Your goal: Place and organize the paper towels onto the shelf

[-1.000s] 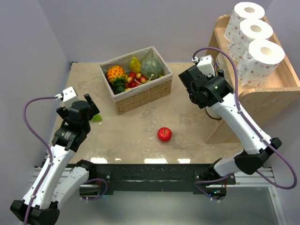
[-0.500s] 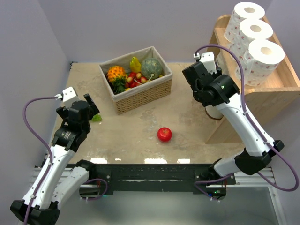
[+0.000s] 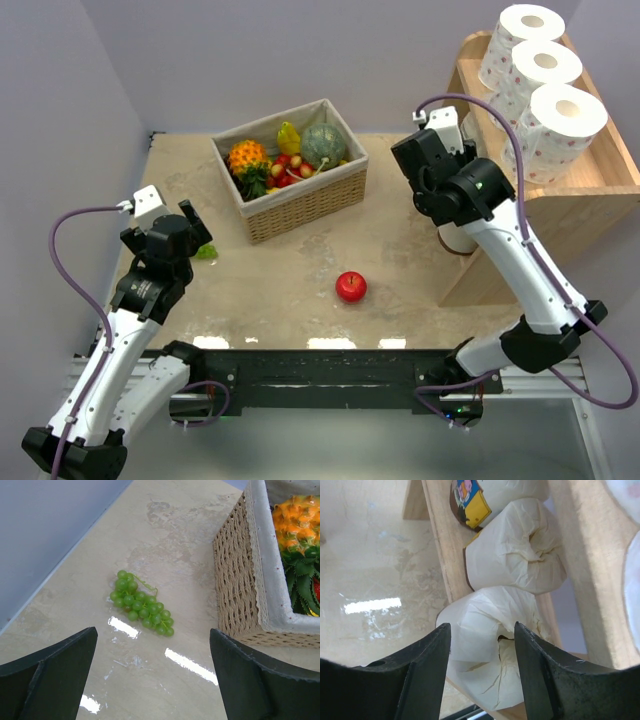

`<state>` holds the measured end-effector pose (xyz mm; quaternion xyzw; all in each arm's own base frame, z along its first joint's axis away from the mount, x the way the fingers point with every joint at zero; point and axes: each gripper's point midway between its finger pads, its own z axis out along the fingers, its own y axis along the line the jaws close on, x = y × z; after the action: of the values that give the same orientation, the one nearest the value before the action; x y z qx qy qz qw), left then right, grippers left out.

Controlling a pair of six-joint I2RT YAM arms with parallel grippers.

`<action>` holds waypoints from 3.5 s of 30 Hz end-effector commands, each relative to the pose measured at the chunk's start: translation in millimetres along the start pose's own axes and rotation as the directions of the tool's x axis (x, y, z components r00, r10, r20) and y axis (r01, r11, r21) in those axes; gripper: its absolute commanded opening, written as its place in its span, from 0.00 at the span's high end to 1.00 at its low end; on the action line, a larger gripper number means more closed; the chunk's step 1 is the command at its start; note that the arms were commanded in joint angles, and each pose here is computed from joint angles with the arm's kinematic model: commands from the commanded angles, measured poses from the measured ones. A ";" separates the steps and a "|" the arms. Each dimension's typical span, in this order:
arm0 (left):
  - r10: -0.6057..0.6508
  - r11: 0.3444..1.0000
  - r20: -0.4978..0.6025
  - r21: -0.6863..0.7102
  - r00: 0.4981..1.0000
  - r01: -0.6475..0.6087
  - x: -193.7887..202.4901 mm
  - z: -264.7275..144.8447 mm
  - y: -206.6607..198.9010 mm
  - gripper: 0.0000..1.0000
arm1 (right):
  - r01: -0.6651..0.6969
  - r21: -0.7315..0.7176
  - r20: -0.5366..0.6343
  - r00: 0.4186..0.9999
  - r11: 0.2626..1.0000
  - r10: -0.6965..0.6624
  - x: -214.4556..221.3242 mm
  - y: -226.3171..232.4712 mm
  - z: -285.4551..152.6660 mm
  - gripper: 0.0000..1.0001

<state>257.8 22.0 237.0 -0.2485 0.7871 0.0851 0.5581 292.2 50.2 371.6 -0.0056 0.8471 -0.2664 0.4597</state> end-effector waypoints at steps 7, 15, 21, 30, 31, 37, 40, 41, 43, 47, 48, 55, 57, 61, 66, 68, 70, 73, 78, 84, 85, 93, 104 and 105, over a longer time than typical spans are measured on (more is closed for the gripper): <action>-0.022 1.000 0.036 -0.009 0.999 0.022 -8.0 1.1 -0.6 0.00 | 0.079 0.071 -0.018 0.997 0.994 -0.078 23.9 -1.1 14.7 0.37; -0.019 1.000 0.036 -0.012 0.999 0.019 -8.0 1.4 -0.1 0.00 | 0.082 0.113 -0.027 0.996 0.990 -0.079 28.9 -11.4 15.8 0.48; -0.023 1.000 0.041 -0.013 0.999 0.024 -9.1 0.6 0.6 0.00 | 0.050 0.114 -0.015 0.999 0.992 -0.049 14.1 -22.5 5.8 0.43; -0.026 1.000 0.045 -0.016 0.999 0.027 -10.0 -0.3 2.2 0.00 | 0.036 0.021 0.013 0.999 0.999 -0.036 0.4 -18.6 -2.6 0.28; -0.027 1.000 0.045 -0.014 0.999 0.027 -10.5 -0.6 1.7 0.00 | 0.039 0.000 0.012 0.999 0.999 -0.039 -0.8 -14.7 -2.7 0.28; -0.029 0.999 0.048 -0.014 0.998 0.029 -10.8 -1.2 2.4 0.00 | 0.043 -0.125 0.056 0.998 0.991 -0.036 -16.4 2.5 -10.1 0.40; -0.032 0.999 0.049 -0.015 0.998 0.032 -11.5 -1.5 2.8 0.00 | 0.068 -0.185 0.063 0.996 0.980 -0.057 -16.0 16.9 -13.0 0.48; -0.032 0.999 0.050 -0.016 0.998 0.032 -11.3 -1.3 3.0 0.00 | 0.080 -0.210 0.068 0.995 0.974 -0.068 -15.7 24.9 -15.3 0.52; -0.030 0.999 0.050 -0.016 0.998 0.031 -11.3 -1.3 3.1 0.00 | 0.118 -0.239 0.065 0.992 0.964 -0.105 -9.0 36.9 -15.8 0.54; -0.031 0.999 0.050 -0.014 0.998 0.032 -11.8 -1.2 2.4 0.00 | 0.199 -0.319 0.079 0.980 0.927 -0.183 8.0 68.0 -21.2 0.68; -0.031 0.999 0.049 -0.012 0.998 0.031 -11.6 -1.1 1.6 0.00 | 0.223 -0.322 0.069 0.975 0.920 -0.212 16.0 72.2 -18.5 0.71; -0.028 1.000 0.049 -0.012 0.998 0.029 -11.3 -0.7 1.7 0.00 | 0.397 -0.108 -0.033 0.915 0.911 -0.403 53.8 50.1 7.6 0.75; -0.026 1.000 0.048 -0.009 0.999 0.026 -11.0 -0.9 1.2 0.00 | 0.449 -0.050 -0.087 0.888 0.892 -0.452 68.0 40.5 12.2 0.76; -0.024 1.000 0.045 -0.008 0.999 0.024 -9.9 -0.2 0.5 0.00 | 0.473 0.023 -0.130 0.875 0.881 -0.466 73.5 26.9 13.5 0.78; -0.024 1.000 0.046 -0.008 0.999 0.024 -10.6 -0.2 0.8 0.00 | 0.476 0.063 -0.138 0.875 0.877 -0.464 73.3 16.5 16.3 0.78; -0.024 1.000 0.045 -0.009 0.999 0.024 -10.0 -0.2 0.7 0.00 | 0.485 0.079 -0.155 0.869 0.871 -0.470 75.9 11.8 19.5 0.78; -0.024 1.000 0.046 -0.010 0.999 0.024 -10.1 -0.1 1.2 0.00 | 0.479 0.094 -0.161 0.872 0.873 -0.462 76.5 7.4 21.2 0.77; -0.021 1.000 0.043 -0.008 0.999 0.022 -9.3 0.0 0.7 0.00 | 0.477 0.110 -0.169 0.873 0.872 -0.457 78.0 1.8 22.9 0.77; -0.020 1.000 0.041 -0.006 0.999 0.021 -9.4 0.6 -0.7 0.00 | 0.487 0.133 -0.186 0.868 0.863 -0.461 81.6 -5.8 27.2 0.77; -0.019 1.000 0.040 -0.007 0.999 0.020 -8.8 1.1 -0.8 0.00 | 0.490 0.150 -0.201 0.865 0.859 -0.459 85.2 -11.9 30.4 0.77; -0.019 1.000 0.040 -0.007 0.999 0.020 -8.8 1.1 -0.8 0.00 | 0.487 0.156 -0.209 0.867 0.859 -0.453 86.3 -14.5 31.7 0.77; -0.018 1.000 0.040 -0.008 0.999 0.019 -9.3 1.3 -0.6 0.00 | 0.474 0.161 -0.216 0.873 0.866 -0.438 88.1 -20.1 36.5 0.76; -0.016 0.999 0.035 0.049 0.999 0.014 -9.0 -1.0 -9.2 0.00 | 0.280 -0.125 -0.048 0.956 0.952 -0.288 49.5 25.2 21.7 0.73; 0.000 0.998 0.030 0.064 1.000 -0.002 -6.5 -0.3 -11.6 0.00 | 0.258 -0.170 -0.022 0.964 0.951 -0.266 44.5 32.0 16.6 0.69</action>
<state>257.9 21.7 238.1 -0.2479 0.7860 0.0835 0.5602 277.7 20.3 287.4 -0.1501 0.8550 -0.3838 0.3148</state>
